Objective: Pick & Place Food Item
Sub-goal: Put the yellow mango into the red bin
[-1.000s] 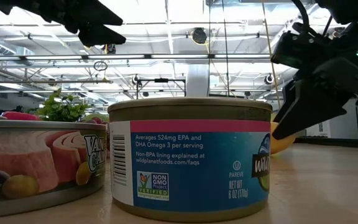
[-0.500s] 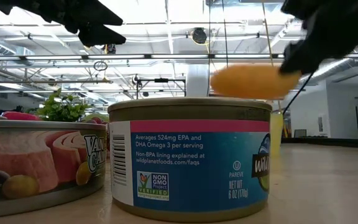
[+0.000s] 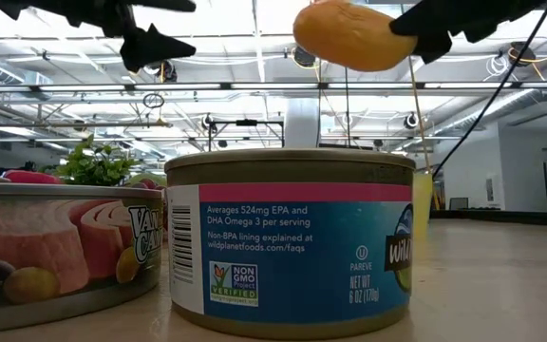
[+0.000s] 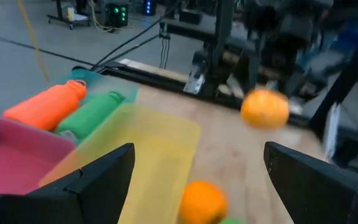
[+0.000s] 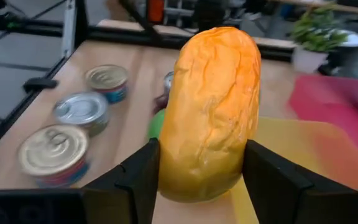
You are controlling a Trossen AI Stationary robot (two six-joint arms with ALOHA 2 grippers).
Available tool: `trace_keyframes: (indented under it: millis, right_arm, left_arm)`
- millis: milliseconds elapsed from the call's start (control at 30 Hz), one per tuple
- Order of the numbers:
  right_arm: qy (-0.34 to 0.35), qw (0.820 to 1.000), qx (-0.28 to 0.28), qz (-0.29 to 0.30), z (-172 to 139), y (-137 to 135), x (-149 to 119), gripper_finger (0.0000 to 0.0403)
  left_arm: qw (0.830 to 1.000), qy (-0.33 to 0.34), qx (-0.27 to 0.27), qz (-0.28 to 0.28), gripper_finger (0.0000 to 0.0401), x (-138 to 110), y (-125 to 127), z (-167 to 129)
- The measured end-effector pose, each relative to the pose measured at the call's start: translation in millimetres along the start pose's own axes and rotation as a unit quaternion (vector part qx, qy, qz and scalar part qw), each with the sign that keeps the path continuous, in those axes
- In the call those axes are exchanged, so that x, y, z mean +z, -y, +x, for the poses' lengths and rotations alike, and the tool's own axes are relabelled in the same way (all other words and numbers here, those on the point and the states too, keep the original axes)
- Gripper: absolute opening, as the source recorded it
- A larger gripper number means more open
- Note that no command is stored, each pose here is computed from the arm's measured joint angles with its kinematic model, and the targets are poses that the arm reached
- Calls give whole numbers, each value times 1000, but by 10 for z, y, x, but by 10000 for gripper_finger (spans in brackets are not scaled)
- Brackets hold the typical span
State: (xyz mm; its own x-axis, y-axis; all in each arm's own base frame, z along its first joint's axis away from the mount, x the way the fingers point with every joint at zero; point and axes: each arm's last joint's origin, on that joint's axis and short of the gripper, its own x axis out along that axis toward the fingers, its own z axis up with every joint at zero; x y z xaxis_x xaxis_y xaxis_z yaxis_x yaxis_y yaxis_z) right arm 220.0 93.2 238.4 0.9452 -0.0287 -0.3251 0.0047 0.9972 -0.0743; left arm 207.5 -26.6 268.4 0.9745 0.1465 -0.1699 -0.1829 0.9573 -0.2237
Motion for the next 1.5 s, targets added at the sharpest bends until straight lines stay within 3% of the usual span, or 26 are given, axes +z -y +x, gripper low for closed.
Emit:
trace_keyframes:
  millis: [200,300,400,467,767,1033,1267,1367,1500]
  right_arm:
    - [2,1000,6,-5,96,-41,-33,194]
    - [6,1000,7,-9,115,-49,-33,195]
    - [18,1000,8,-7,121,-54,-10,192]
    - [23,1000,8,-9,122,-56,-1,191]
    - [28,999,31,-11,121,-70,12,190]
    - [35,999,35,-8,119,-74,27,193]
    - [33,999,35,-9,120,-74,22,190]
    - [32,999,34,-10,120,-74,21,193]
    - [32,999,35,-11,120,-74,20,190]
  left_arm:
    - [999,-14,-9,-28,361,-105,51,164]
    - [997,1,-61,-37,361,-152,127,334]
    - [991,17,-131,2,361,-215,229,461]
    - [988,32,-149,27,361,-248,280,526]
    - [987,47,-141,55,361,-341,390,876]
    - [981,25,-183,67,361,-325,541,1179]
    - [980,20,-181,80,360,-291,618,1354]
    - [978,27,-180,101,350,-269,627,1362]
    - [977,31,-182,106,307,-256,632,1363]
